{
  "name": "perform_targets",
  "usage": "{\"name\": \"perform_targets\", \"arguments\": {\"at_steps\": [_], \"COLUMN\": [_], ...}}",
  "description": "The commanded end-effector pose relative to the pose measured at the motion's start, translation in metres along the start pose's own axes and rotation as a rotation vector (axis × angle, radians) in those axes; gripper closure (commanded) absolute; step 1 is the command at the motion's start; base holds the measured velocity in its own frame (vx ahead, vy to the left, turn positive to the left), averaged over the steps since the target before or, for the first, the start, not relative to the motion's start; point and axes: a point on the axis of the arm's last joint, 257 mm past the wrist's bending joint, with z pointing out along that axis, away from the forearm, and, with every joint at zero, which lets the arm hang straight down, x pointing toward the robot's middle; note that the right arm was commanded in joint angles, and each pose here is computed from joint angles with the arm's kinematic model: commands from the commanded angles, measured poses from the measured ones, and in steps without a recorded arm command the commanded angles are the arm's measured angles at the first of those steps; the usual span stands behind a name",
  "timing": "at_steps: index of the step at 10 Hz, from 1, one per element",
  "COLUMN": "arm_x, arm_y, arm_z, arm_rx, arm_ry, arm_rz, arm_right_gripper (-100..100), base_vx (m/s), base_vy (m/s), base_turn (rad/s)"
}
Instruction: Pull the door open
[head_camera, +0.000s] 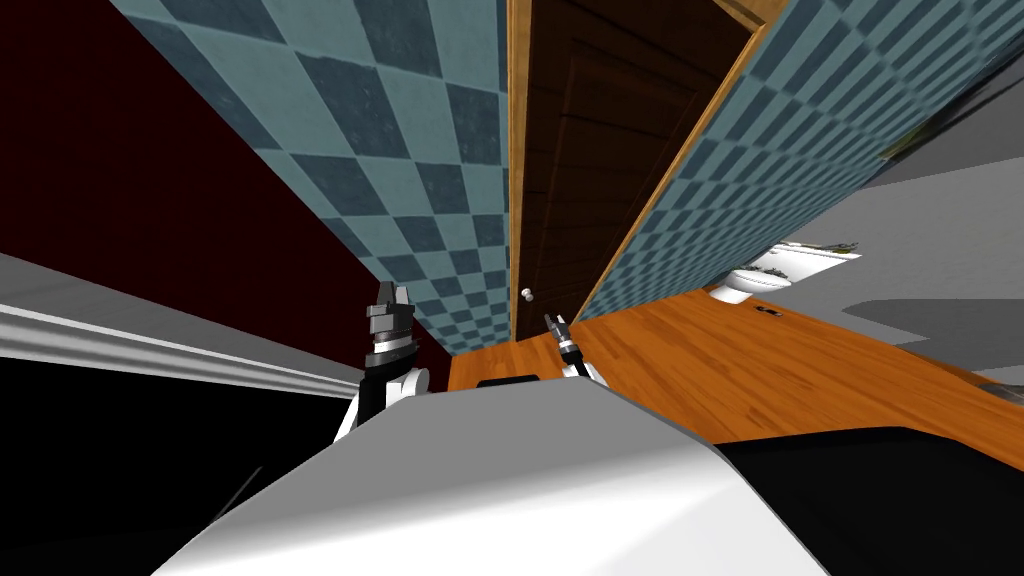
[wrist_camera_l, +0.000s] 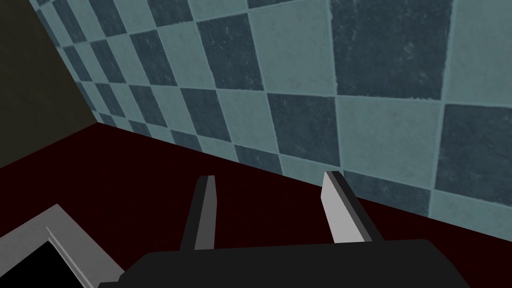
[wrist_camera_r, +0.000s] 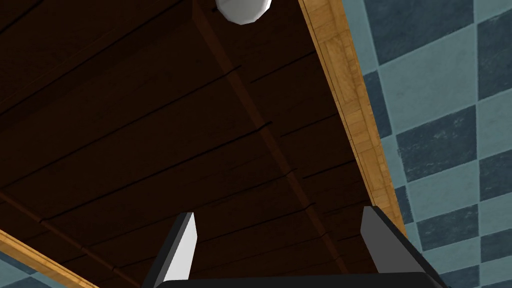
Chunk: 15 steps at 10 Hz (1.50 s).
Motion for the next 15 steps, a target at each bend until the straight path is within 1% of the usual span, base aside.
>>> {"name": "perform_targets", "arguments": {"at_steps": [1, 8, 15], "arm_x": [0.006, 0.032, 0.052], "arm_y": [-0.005, -0.027, -0.047], "arm_z": [-0.0021, -0.0105, -0.02], "arm_rx": [0.003, 0.016, 0.023], "arm_ry": [0.014, 0.074, 0.129], "arm_rz": [-0.039, -0.185, -0.321], "arm_right_gripper": [-100, -100, -100], "base_vx": [0.056, 0.058, 0.057], "base_vy": [0.026, 0.025, 0.024], "base_turn": [0.035, 0.031, 0.028]}}
